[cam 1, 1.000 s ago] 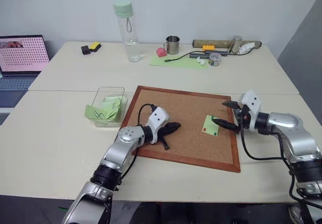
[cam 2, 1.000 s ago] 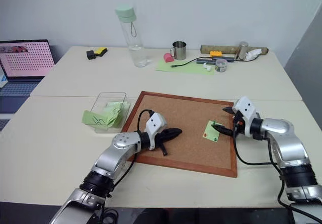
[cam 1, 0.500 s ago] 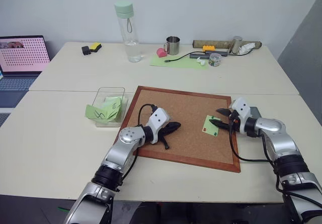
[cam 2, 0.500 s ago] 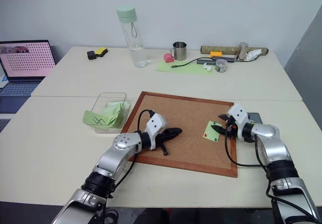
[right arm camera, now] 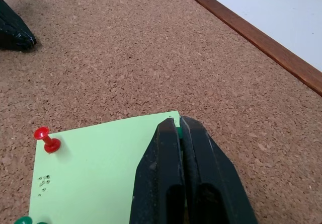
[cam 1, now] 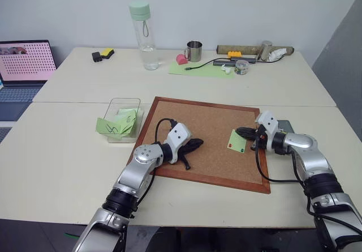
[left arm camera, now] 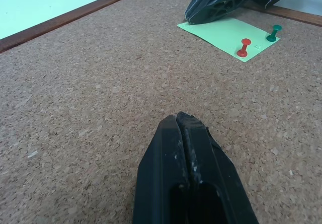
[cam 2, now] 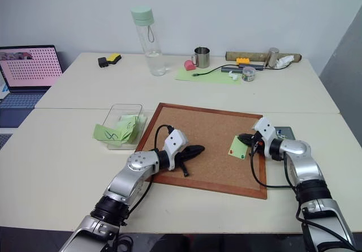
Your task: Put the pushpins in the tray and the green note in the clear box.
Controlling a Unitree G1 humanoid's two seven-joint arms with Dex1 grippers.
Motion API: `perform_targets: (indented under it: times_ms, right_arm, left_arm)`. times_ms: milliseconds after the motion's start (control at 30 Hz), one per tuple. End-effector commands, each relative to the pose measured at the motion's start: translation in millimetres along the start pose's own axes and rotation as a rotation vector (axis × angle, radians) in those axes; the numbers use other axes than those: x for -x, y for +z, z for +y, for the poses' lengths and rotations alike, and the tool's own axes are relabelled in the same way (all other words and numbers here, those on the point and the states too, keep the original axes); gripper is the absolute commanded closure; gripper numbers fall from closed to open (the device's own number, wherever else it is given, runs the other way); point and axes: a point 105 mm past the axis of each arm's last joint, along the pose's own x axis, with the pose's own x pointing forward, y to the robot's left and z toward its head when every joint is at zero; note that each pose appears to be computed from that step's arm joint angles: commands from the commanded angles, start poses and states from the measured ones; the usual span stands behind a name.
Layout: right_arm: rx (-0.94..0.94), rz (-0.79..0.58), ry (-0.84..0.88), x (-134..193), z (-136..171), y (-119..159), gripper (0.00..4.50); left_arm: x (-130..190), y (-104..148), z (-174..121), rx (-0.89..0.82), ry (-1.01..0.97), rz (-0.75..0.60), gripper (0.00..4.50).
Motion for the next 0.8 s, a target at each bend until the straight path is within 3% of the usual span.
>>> perform_targets:
  times_ms: [33,567,800]
  right_arm:
    - [0.015,-0.092,-0.042,8,-7,25,4.47]
    - [-0.059,-0.18,-0.088,32,-15,58,4.47]
    - [-0.033,-0.076,-0.214,63,-40,44,4.47]
  left_arm:
    - [1,-13,-2,0.05,0.016,0.035,4.5]
    - [-2,-22,-10,0.06,0.005,0.07,4.5]
    - [-2,-22,-10,0.057,0.005,0.069,4.5]
